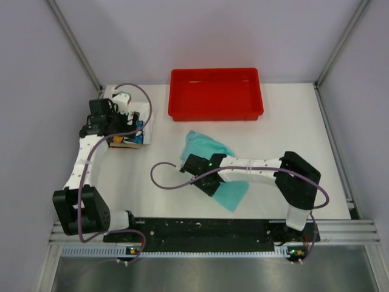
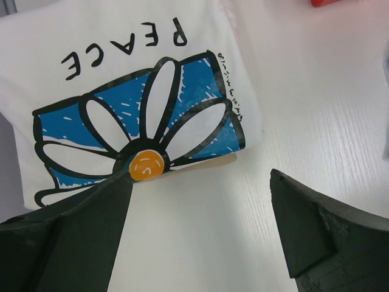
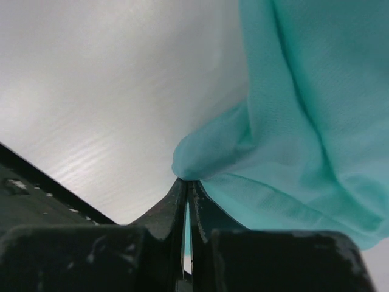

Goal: Fold and stack the t-shirts

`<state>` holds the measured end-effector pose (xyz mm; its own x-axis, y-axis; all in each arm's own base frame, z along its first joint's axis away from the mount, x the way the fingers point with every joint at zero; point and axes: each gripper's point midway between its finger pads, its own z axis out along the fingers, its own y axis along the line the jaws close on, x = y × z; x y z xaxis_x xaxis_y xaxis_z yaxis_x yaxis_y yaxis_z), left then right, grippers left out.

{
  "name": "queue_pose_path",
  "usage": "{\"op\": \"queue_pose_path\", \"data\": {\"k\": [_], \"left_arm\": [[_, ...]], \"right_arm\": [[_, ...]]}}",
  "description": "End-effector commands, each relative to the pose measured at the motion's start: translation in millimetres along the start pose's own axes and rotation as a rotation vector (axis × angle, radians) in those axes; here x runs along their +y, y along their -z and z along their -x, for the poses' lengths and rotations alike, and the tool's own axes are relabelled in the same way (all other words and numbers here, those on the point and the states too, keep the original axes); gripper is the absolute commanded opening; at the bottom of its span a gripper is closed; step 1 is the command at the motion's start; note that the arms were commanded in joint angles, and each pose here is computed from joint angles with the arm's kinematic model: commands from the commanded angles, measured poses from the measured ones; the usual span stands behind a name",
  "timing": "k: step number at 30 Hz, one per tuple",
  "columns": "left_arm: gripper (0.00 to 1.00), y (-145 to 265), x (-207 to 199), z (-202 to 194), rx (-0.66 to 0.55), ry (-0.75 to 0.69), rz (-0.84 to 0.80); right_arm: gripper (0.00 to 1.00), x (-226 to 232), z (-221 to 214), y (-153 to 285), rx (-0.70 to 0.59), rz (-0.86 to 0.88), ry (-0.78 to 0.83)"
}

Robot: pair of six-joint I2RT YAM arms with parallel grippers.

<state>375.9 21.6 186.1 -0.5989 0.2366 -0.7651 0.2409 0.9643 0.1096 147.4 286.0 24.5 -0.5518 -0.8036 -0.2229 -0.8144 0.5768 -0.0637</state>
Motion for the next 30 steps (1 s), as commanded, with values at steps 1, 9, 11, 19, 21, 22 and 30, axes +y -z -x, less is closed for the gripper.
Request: {"op": "queue_pose_path", "data": {"k": [1, 9, 11, 19, 21, 22, 30], "left_arm": [[0.99, 13, 5, 15, -0.066, -0.021, 0.036], [0.99, 34, 25, 37, -0.109, -0.066, 0.135], [0.99, 42, 31, 46, -0.126, -0.079, 0.164], [0.96, 29, -10, 64, -0.152, -0.166, 0.028], [0.95, 24, -44, 65, -0.151, -0.236, -0.062], [0.94, 22, -61, 61, -0.143, -0.265, -0.116], [0.82, 43, -204, -38, 0.091, -0.565, -0.695]], "right_arm": [[0.0, 33, 109, 66, -0.321, 0.176, 0.109], [0.0, 55, 233, 247, -0.866, 0.439, 0.164], [0.0, 20, 232, 267, -0.9, 0.474, 0.008], [0.0, -166, 106, 208, -0.892, 0.391, -0.726], [0.0, -180, 59, 170, -0.832, 0.318, -0.834], [0.0, -185, 45, 167, -0.835, 0.291, -0.861], [0.0, -199, -42, 109, -0.72, 0.133, -1.053]]}}
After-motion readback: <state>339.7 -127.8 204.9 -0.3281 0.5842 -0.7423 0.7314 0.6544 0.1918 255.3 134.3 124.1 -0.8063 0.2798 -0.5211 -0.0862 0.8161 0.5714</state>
